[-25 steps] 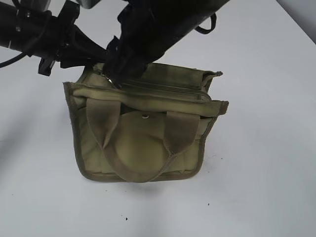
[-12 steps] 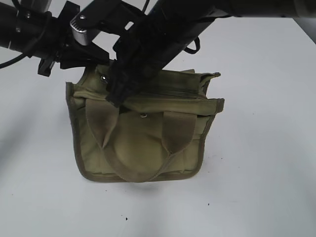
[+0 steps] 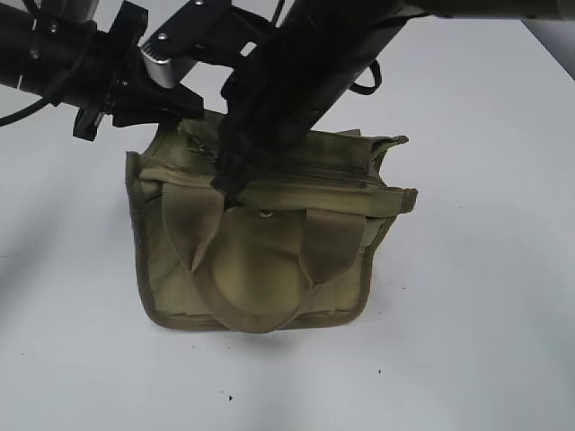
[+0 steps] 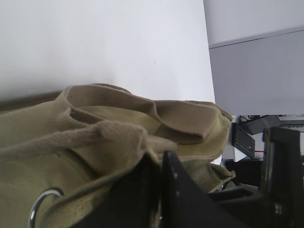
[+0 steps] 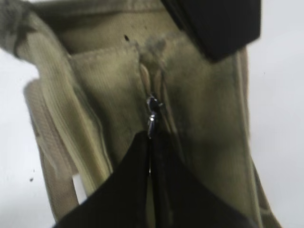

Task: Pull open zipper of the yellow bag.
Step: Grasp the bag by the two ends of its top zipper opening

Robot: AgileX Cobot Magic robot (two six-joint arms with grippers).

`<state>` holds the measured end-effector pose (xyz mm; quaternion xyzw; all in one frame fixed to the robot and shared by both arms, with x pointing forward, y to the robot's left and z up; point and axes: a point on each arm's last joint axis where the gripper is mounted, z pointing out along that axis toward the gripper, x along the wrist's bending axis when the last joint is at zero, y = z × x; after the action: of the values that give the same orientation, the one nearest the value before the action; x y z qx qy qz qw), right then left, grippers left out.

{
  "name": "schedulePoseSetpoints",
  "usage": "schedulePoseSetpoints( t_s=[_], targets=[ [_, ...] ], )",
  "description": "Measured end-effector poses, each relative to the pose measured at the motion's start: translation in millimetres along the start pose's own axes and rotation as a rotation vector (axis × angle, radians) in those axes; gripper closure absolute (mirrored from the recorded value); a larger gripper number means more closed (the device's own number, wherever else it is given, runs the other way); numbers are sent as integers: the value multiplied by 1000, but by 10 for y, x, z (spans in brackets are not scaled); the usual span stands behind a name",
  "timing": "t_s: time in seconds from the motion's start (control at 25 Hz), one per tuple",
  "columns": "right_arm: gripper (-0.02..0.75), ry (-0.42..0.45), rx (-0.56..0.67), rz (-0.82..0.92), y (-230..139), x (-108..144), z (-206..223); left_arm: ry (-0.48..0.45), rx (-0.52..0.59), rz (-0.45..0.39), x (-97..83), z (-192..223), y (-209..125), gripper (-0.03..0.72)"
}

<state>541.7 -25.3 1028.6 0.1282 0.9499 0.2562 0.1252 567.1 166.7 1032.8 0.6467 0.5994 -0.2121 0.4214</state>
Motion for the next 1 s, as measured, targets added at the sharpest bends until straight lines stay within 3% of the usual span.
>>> schedulePoseSetpoints(
  t_s=[0.48,0.8,0.88,1.0],
  targets=[
    [736,-11,323,413,-765,-507,-842,-16,-10,-9,-20,-3,15,659],
    [727,18,302,616,-881,-588,-951,-12,-11,-8,-17,-3,16,658],
    [670,13,297,665,-875,-580,-963,-14,-5,-7,-19,-3,10,645],
    [479,-9,283,731,-861,-556,-1046,-19,22,10,-45,-35,-21,576]
  ],
)
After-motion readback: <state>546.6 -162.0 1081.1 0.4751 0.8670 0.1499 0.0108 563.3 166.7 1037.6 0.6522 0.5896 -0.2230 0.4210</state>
